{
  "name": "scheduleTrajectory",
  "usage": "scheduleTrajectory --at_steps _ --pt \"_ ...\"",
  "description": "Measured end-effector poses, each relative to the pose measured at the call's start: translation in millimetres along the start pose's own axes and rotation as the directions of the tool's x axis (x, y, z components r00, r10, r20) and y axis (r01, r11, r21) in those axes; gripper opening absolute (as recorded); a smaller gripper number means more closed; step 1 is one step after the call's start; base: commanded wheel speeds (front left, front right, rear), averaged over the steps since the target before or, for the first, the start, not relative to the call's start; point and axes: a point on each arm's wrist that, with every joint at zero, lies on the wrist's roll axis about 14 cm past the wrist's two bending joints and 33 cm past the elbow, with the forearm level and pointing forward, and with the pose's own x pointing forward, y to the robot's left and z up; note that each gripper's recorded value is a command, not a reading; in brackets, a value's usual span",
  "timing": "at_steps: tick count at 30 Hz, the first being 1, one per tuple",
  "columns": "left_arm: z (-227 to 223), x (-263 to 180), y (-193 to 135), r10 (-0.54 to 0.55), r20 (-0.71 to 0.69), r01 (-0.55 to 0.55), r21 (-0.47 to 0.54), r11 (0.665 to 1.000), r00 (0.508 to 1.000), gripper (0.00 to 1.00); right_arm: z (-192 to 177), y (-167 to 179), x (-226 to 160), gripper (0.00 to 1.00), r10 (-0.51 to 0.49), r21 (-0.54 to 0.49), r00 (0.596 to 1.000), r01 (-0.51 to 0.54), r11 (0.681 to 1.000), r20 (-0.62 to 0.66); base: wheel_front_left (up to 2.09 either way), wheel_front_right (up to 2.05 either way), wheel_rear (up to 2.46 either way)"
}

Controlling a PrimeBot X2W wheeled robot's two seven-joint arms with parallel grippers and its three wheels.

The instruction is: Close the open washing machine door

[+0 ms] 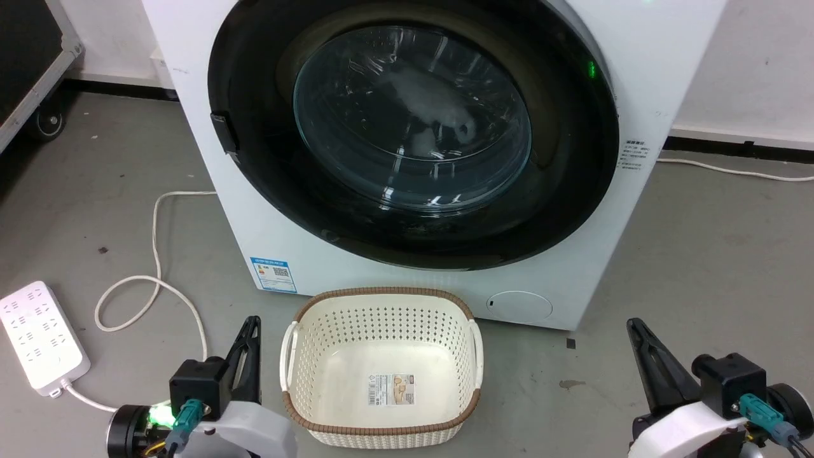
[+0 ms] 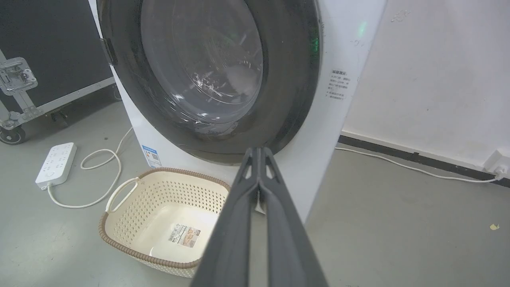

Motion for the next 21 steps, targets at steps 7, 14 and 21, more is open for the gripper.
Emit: scheduleTrajectory --at_steps 7,14,21 --pt "0.7 -0.2 2.8 0.01 -0.007 -0.01 0.008 1.0 1.0 0.0 -0.6 3.2 0.6 0.0 0.009 -0.005 1.0 -0.009 1.0 -0.015 0.0 0.0 0.0" --pt "1.0 -0.5 5.5 0.021 -0.016 -0.021 0.01 1.0 1.0 0.0 -0.2 5.7 0.9 0.0 0.015 -0.006 1.0 -0.015 1.0 -0.021 0.0 0.0 0.0" --pt "1.1 -0.6 7.4 0.026 -0.02 -0.026 0.017 1.0 0.999 0.0 -0.4 7.2 1.1 0.0 0.019 -0.005 0.999 -0.019 1.0 -0.026 0.0 0.0 0.0"
